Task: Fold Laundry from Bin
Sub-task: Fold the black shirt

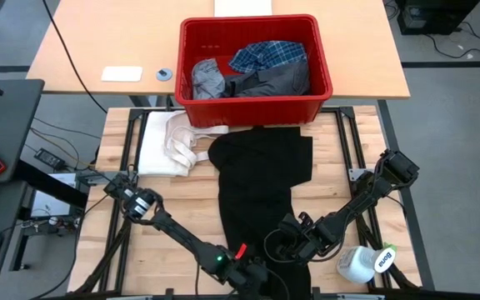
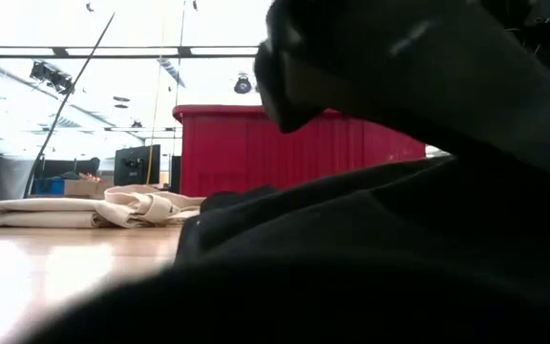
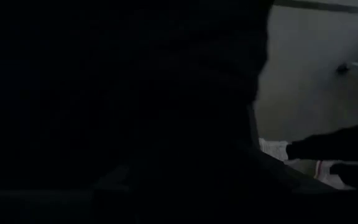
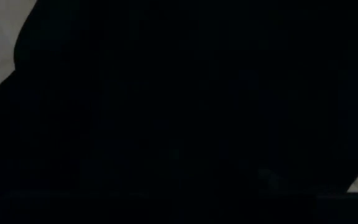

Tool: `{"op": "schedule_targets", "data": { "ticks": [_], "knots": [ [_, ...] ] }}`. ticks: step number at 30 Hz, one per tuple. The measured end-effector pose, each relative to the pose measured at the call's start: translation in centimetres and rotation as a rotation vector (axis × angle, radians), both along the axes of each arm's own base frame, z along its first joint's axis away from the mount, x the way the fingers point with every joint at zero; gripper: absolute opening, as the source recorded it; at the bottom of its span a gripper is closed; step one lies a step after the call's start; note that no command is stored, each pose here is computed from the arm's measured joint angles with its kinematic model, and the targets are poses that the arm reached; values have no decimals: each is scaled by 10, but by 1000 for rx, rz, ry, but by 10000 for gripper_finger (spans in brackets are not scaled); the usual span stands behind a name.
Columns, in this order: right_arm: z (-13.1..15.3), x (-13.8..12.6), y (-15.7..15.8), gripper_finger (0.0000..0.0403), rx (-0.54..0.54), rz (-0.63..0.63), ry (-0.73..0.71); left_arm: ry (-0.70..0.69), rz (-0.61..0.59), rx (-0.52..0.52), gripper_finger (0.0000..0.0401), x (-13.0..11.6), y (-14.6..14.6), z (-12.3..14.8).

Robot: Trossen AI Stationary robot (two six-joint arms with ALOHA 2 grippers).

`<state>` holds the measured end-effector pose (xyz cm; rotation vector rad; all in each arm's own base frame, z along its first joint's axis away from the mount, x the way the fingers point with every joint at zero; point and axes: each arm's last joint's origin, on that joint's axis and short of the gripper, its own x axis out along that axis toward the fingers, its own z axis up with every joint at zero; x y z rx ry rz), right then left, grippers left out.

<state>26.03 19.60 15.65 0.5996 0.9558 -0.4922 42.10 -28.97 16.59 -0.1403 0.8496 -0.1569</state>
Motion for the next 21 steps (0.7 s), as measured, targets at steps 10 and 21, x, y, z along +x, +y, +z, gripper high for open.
{"op": "schedule_targets", "data": {
  "ticks": [10,21],
  "knots": [
    [0,0,1,94,11,-14,-11,59,58,-7,167,3,1,-27],
    [1,0,4,93,21,-6,-27,106,161,-54,158,5,8,-29]
  ]
}}
